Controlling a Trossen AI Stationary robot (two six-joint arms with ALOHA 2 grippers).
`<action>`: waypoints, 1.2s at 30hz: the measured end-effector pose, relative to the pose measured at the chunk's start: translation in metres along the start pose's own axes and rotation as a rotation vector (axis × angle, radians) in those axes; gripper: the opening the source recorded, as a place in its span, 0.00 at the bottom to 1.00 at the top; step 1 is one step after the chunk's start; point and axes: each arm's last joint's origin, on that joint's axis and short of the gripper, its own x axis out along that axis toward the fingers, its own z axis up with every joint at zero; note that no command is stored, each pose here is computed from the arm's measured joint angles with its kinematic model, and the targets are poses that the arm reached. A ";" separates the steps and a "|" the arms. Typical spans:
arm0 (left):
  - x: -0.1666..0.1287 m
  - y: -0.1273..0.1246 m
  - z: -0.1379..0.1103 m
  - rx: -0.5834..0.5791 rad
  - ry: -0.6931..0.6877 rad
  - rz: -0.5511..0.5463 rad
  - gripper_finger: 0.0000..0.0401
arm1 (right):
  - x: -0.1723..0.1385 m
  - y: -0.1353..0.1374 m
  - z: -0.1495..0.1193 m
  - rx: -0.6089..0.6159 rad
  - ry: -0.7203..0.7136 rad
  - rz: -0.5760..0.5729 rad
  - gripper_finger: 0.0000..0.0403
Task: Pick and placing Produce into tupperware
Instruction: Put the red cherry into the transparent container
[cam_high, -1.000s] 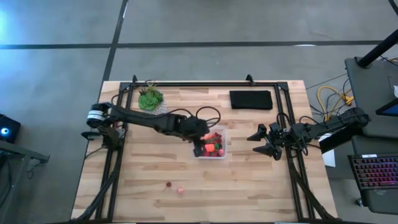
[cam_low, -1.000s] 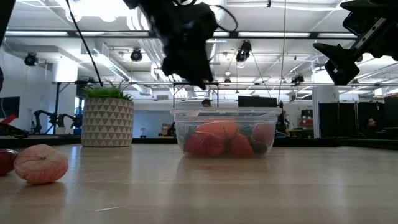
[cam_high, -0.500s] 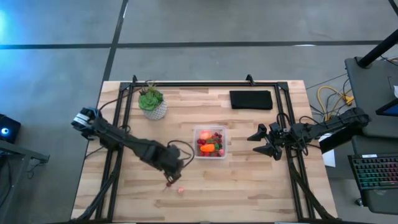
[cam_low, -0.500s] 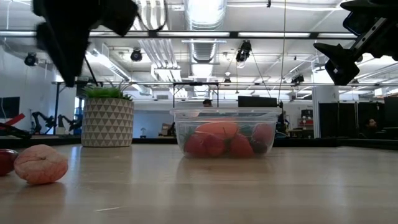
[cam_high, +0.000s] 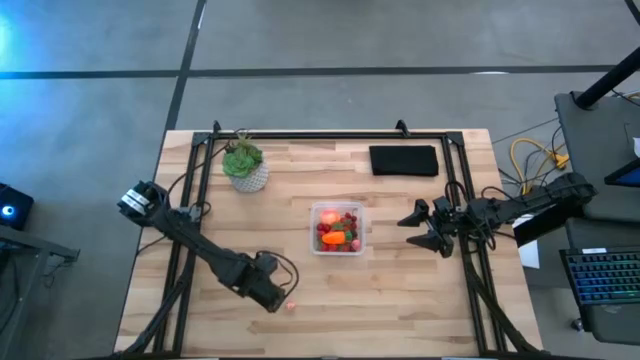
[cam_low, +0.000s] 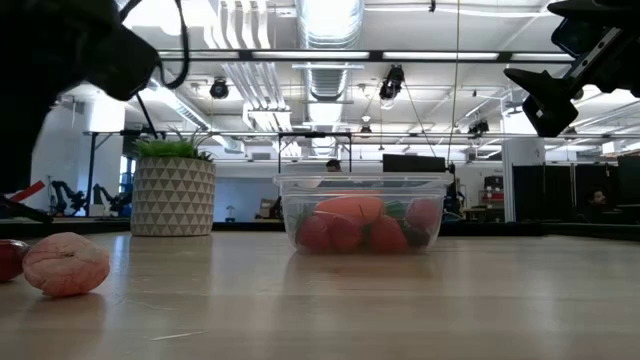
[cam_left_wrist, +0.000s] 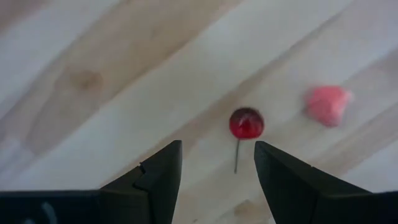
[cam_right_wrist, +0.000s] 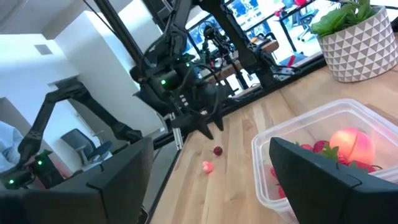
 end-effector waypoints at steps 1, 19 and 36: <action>0.003 -0.001 -0.001 -0.005 0.001 0.002 0.47 | 0.000 0.000 0.000 0.000 0.000 0.000 0.78; 0.045 -0.023 -0.014 0.039 0.000 -0.037 0.45 | 0.000 0.000 0.000 0.000 0.000 -0.001 0.78; 0.032 -0.030 -0.009 0.129 -0.101 -0.106 0.34 | 0.000 0.000 0.000 0.000 0.000 0.000 0.77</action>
